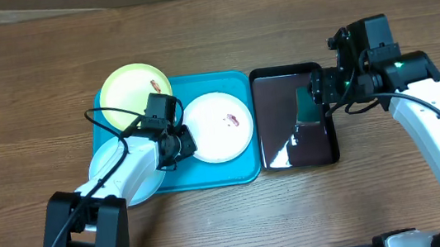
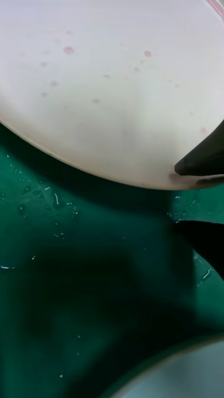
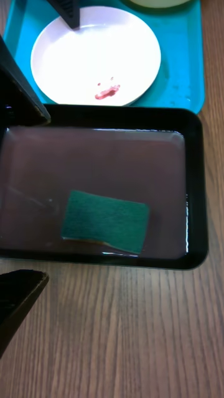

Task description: Clean dirty plates on tray and stack at the side

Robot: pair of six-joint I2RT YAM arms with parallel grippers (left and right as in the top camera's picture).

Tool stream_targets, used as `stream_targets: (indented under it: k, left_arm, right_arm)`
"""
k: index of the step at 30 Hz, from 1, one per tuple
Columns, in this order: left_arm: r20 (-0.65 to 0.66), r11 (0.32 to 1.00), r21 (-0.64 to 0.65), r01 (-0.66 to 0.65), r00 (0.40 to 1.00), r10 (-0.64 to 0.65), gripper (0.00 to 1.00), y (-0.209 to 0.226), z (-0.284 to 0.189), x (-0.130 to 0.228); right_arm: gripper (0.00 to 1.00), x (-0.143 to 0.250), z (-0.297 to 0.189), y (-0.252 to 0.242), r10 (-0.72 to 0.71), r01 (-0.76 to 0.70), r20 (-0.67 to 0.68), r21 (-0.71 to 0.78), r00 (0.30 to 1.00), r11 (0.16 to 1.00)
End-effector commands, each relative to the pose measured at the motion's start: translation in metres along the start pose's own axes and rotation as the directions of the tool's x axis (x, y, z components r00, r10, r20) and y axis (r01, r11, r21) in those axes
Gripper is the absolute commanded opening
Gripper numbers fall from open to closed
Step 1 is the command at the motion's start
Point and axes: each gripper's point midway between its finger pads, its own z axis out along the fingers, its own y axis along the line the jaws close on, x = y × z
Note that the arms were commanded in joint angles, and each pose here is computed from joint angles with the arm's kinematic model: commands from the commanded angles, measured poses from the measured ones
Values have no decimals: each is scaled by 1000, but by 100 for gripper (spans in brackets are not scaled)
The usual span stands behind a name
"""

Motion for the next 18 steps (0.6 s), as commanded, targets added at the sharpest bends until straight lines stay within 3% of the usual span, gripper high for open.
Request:
stream_targets:
  k: [1,18]
  left_arm:
    - [0,1000,-1,11,1000,-11,26,-1,2,0]
    - [5,999,50,8,1000,-8,26,-17,-10,-12]
  right_arm:
    - [75,5,5,-2,0,0,-13,12,1000,1000]
    - [75,4,5,-7,0,0,-10,37,1000,999]
